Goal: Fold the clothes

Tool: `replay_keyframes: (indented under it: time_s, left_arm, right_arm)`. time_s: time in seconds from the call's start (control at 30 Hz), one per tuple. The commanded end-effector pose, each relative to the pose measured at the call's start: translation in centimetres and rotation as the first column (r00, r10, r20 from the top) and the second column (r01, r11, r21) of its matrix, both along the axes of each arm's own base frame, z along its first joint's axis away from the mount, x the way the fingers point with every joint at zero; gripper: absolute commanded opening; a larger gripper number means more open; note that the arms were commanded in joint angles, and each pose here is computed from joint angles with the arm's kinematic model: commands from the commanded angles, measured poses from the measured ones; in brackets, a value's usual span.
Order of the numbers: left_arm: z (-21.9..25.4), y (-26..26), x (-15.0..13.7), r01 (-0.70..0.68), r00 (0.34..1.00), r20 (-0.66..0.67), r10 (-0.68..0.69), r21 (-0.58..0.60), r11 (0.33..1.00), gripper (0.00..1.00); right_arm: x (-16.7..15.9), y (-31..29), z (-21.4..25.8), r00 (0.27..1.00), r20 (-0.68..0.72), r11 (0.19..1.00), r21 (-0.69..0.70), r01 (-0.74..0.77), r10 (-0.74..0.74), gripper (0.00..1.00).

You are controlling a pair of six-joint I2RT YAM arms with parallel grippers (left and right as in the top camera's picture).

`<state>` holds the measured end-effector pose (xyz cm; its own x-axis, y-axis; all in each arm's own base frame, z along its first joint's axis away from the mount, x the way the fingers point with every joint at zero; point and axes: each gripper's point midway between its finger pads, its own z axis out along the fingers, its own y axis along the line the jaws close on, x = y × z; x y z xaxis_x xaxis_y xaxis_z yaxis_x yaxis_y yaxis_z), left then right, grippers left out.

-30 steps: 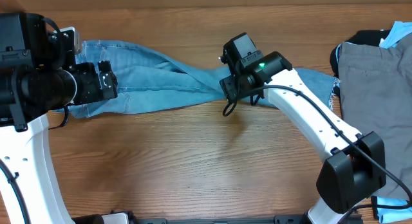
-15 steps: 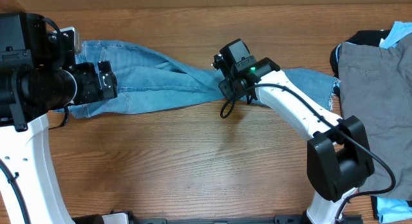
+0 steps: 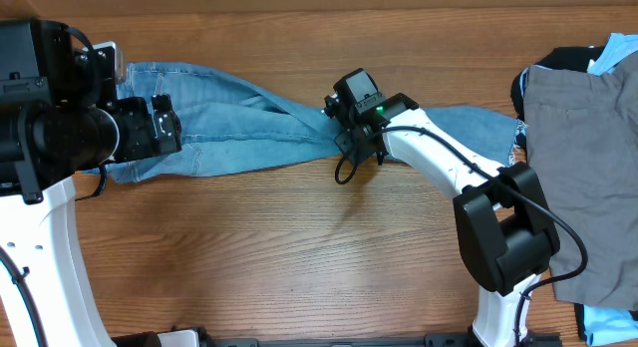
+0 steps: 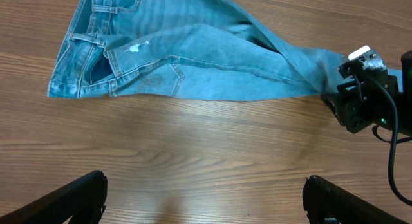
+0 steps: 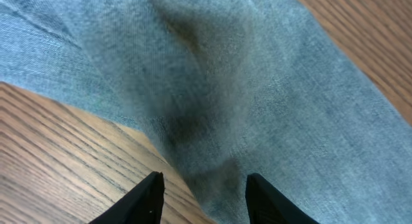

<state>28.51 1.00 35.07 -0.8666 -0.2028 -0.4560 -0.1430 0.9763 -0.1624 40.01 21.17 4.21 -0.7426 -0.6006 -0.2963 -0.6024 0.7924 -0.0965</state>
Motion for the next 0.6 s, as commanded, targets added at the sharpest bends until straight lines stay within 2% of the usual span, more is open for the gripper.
replay_keyframes:
  time_s: [0.0, 0.57]
  left_arm:
    - [-0.09, 0.06, 0.05, -0.013, 1.0, -0.004, 0.013, 0.001, 1.0, 1.0]
    - [-0.09, 0.06, 0.05, -0.013, 1.0, -0.004, 0.013, 0.001, 1.0, 1.0]
  right_arm:
    - [-0.43, 1.0, 0.09, 1.0, -0.016, 0.999, 0.041, -0.026, 0.026, 0.46]
    - [0.38, 1.43, 0.39, 0.999, 0.019, 0.998, 0.059, -0.027, 0.026, 0.51]
